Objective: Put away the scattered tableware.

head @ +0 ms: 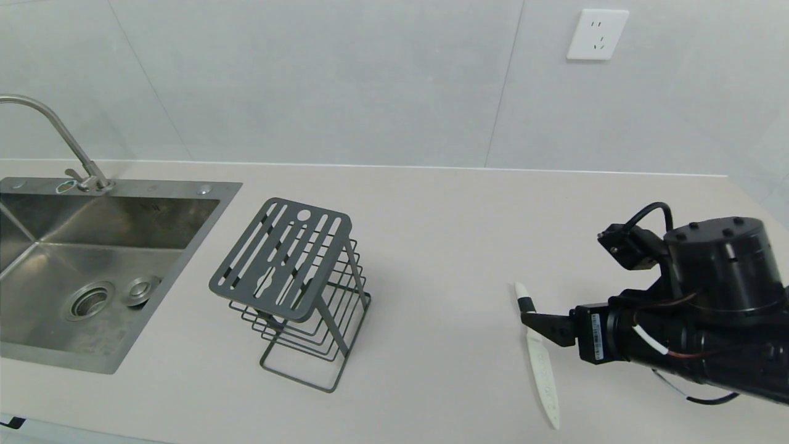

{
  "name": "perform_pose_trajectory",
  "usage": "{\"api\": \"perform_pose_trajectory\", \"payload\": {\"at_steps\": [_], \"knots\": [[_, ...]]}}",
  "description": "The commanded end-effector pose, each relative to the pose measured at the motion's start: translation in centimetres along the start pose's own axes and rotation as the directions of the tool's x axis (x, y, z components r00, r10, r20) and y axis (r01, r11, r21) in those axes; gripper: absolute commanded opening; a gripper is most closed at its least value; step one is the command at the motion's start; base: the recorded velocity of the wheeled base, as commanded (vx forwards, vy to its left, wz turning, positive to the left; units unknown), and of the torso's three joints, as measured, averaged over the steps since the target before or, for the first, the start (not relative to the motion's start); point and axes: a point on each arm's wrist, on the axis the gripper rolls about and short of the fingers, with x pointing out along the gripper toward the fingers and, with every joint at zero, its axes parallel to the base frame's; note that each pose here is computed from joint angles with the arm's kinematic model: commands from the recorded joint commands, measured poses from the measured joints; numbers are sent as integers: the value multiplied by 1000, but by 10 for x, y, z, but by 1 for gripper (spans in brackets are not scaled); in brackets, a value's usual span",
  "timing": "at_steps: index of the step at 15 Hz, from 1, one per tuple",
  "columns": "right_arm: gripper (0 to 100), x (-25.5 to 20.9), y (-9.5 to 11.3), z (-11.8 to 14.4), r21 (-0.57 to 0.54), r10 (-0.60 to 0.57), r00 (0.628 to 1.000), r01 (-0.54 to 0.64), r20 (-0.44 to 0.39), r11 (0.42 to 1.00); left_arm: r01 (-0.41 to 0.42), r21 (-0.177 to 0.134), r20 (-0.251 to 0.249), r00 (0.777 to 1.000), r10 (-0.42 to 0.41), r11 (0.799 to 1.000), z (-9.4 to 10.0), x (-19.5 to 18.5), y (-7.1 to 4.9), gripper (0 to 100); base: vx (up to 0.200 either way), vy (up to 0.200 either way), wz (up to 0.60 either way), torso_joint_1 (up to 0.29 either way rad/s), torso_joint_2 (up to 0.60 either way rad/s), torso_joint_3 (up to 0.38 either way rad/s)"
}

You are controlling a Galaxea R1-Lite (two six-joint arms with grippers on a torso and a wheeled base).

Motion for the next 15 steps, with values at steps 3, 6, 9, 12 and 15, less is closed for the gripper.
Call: {"api": "perform_pose_trajectory", "payload": {"at_steps": [3, 6, 9, 12, 15], "knots": [[100, 23, 4, -4, -33, -70, 996, 69, -53, 997, 0, -1, -1, 1000, 0, 1000, 0, 0, 0, 100, 0, 0, 0, 0, 0, 0], [100, 41, 3, -10, -92, -158, 984, 151, -82, 984, 0, -2, -1, 1000, 0, 1000, 0, 0, 0, 100, 0, 0, 0, 0, 0, 0], [100, 49, 1, -18, -104, -187, 975, 175, -119, 979, 0, -2, -1, 1000, 0, 1000, 0, 0, 0, 100, 0, 0, 0, 0, 0, 0], [100, 59, 4, -20, -122, -197, 971, 181, -134, 976, 0, -2, -1, 1000, 0, 1000, 0, 0, 0, 100, 0, 0, 0, 0, 0, 0], [100, 66, 12, -28, -152, -207, 966, 183, -155, 971, 0, -2, -1, 1000, 0, 1000, 0, 0, 0, 100, 0, 0, 0, 0, 0, 0]]}}
